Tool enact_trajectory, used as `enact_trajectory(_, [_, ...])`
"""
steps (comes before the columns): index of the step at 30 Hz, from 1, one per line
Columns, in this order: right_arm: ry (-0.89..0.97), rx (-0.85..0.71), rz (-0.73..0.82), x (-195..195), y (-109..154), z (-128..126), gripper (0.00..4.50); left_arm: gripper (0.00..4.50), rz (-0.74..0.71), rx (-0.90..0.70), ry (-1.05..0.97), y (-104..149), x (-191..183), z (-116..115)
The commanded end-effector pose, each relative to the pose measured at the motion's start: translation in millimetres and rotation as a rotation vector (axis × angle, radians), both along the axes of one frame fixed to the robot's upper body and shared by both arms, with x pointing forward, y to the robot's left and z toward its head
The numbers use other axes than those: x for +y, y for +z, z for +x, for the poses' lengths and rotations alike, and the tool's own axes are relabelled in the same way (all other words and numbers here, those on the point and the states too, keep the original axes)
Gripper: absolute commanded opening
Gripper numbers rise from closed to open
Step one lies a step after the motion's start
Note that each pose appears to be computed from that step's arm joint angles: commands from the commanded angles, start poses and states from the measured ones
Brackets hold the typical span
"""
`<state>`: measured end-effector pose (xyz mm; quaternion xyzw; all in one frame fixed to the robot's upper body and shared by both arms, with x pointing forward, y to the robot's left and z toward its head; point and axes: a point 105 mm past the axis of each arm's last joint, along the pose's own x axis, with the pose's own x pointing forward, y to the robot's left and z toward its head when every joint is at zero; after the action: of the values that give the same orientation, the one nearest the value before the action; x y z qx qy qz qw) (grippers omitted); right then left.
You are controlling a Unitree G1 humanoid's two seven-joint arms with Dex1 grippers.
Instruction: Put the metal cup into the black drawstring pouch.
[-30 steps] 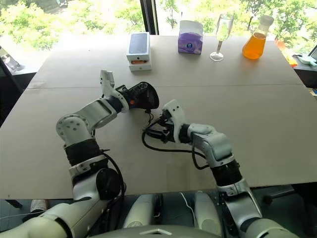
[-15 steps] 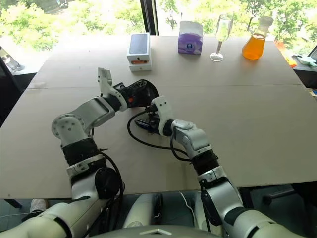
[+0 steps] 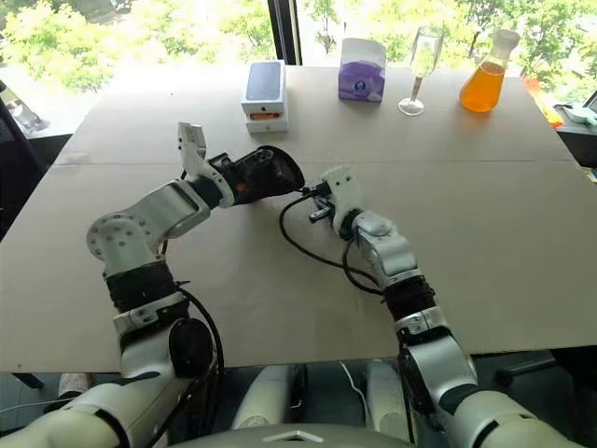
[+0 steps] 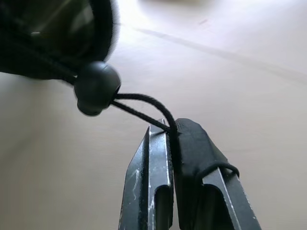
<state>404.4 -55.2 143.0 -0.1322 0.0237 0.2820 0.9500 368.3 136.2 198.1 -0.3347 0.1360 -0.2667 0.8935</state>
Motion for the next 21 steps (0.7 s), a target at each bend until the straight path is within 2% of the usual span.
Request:
enact_trajectory(1, [0.07,-0.239,-0.172,-6.6,59.8,-12.6,0.0,1.19,0.166,-0.165,-0.183,13.0,-19.4,-25.0])
enact_trajectory(2, [0.082,-0.255,-0.203,-8.0,63.9,-15.1,0.0,1.71,0.199,-0.184,-0.211,11.4,-20.7,-28.5])
enact_trajectory(3, [0.099,-0.273,-0.231,-9.4,70.0,-18.2,0.0,1.99,0.237,-0.222,-0.233,11.8,-20.4,-31.5])
enact_trajectory(7, [0.148,-0.361,-0.364,-15.7,91.4,-27.4,0.0,1.99,0.419,-0.412,-0.389,16.3,-28.5,-45.8])
enact_trajectory(11, [0.184,-0.42,-0.436,-15.9,105.3,-33.0,0.0,1.99,0.536,-0.558,-0.458,22.0,-44.6,-41.2])
enact_trajectory(15, [0.234,-0.447,-0.452,-8.5,113.3,-42.2,0.0,1.99,0.549,-0.64,-0.468,25.7,-59.4,-29.7])
enact_trajectory(21, [0.283,-0.467,-0.461,3.1,114.3,-53.2,0.0,1.99,0.514,-0.649,-0.46,28.8,-68.2,-16.0])
